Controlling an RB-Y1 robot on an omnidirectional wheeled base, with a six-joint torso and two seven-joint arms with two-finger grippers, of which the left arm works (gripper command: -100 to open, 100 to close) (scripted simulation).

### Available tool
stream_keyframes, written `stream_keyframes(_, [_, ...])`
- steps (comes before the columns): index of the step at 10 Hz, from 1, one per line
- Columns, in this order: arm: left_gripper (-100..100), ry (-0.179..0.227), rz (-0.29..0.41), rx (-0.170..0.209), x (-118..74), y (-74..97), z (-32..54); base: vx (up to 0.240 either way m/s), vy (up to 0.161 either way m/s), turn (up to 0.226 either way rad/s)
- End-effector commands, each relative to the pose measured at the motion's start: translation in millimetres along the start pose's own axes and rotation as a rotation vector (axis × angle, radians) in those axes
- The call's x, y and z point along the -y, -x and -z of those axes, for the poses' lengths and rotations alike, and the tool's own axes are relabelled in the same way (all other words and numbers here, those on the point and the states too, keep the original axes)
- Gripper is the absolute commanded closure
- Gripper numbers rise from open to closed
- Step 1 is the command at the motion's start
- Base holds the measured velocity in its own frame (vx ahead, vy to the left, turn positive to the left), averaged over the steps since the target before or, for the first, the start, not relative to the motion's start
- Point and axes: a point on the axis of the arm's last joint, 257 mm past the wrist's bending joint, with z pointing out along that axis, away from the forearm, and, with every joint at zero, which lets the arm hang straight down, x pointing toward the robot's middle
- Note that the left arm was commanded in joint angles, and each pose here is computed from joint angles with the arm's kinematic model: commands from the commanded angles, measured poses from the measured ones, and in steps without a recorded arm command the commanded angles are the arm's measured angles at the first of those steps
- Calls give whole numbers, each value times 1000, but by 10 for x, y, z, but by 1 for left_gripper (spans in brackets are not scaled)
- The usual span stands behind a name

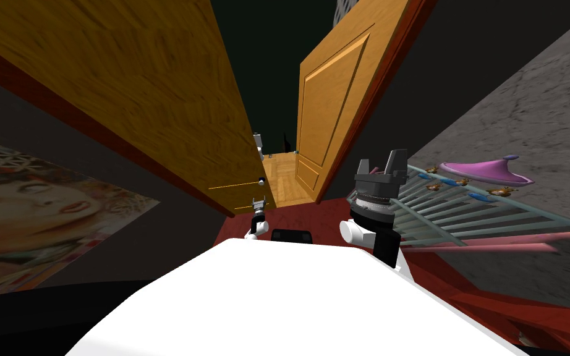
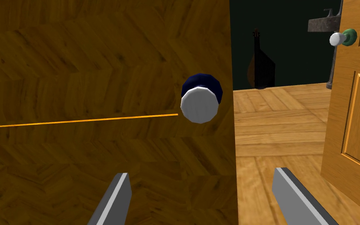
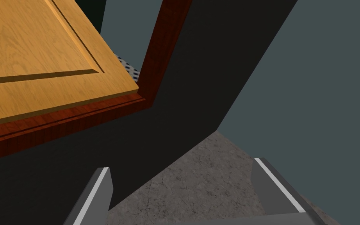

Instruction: Push the door open

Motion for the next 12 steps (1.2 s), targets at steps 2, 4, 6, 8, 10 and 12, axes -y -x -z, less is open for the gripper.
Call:
stream_keyframes(2, [-100, 0, 0, 0, -2, 1, 2, 3, 3, 10])
stream_keyframes(4, [-100, 0, 0, 0, -2, 1, 2, -7, -7, -23])
stream_keyframes(6, [-100, 0, 0, 0, -2, 1, 2, 5, 5, 17])
stream_keyframes(8, [-100, 28, 24, 13, -93, 50, 41, 26, 27, 87])
stream_keyframes(10, [-100, 28, 24, 13, -93, 50, 41, -2, -2, -6])
stream_keyframes(12, [-100, 28, 24, 13, -93, 50, 41, 0, 1, 2])
